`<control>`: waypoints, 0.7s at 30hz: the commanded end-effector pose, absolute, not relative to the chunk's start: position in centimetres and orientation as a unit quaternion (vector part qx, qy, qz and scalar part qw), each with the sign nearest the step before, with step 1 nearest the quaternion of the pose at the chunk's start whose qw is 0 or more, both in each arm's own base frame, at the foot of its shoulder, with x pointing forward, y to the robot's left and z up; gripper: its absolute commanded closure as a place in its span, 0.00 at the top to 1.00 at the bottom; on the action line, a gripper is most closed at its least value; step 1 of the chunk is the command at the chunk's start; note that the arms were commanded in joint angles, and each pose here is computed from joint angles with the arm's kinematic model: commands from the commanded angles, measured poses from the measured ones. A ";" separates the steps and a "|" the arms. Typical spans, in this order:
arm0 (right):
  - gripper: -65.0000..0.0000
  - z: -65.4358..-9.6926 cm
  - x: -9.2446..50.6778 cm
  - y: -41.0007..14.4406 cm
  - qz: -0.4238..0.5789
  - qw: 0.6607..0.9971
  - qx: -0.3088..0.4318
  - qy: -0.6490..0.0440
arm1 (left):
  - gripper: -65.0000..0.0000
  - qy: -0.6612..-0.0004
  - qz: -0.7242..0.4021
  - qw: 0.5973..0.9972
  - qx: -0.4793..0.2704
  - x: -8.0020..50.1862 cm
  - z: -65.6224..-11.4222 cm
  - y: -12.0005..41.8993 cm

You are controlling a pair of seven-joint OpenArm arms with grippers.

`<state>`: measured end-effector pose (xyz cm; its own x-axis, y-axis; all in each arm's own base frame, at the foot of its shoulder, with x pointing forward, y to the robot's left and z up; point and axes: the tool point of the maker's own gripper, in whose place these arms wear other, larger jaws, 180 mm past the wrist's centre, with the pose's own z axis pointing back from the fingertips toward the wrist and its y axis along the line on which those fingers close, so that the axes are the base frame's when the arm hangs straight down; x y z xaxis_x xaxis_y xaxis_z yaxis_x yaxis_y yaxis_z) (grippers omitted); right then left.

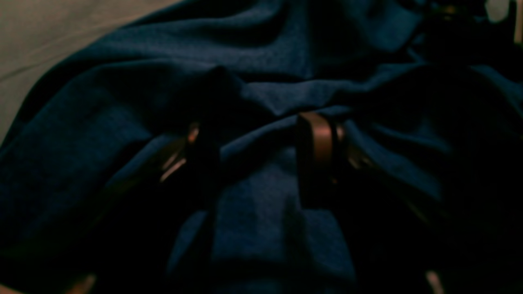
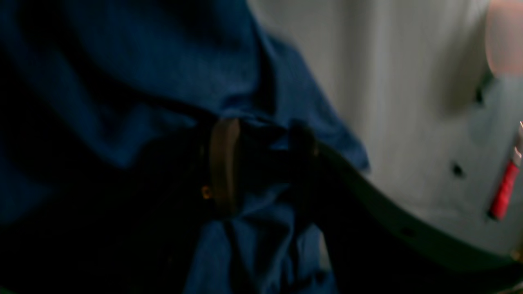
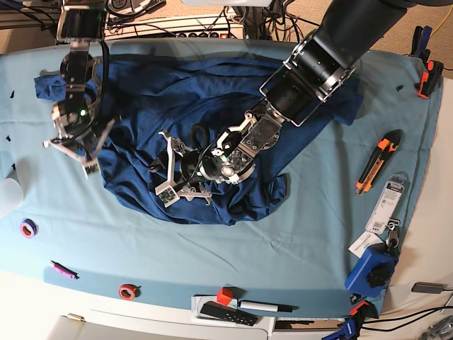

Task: Layout the t-shirt on the table in an organized manner, then fold the t-shirt properly
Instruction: 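Drag the right gripper along the shirt edge to spread the fabric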

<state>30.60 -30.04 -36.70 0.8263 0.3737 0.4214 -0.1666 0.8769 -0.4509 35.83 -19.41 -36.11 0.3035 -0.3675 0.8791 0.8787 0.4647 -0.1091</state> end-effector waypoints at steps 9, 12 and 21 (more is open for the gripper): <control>0.34 -30.4 33.1 -31.9 0.013 0.926 -0.031 -0.376 | 0.45 -0.445 -0.415 0.727 -0.318 36.8 -33.5 -20.5; 0.34 -29.3 31.9 -32.8 -0.013 0.919 0.021 -0.394 | 0.45 -0.446 -0.415 0.727 -0.319 36.8 -33.5 -20.5; 0.40 -28.3 29.1 -39.9 -0.114 0.890 0.053 -0.439 | 0.45 -0.446 -0.414 0.727 -0.319 36.8 -33.5 -20.5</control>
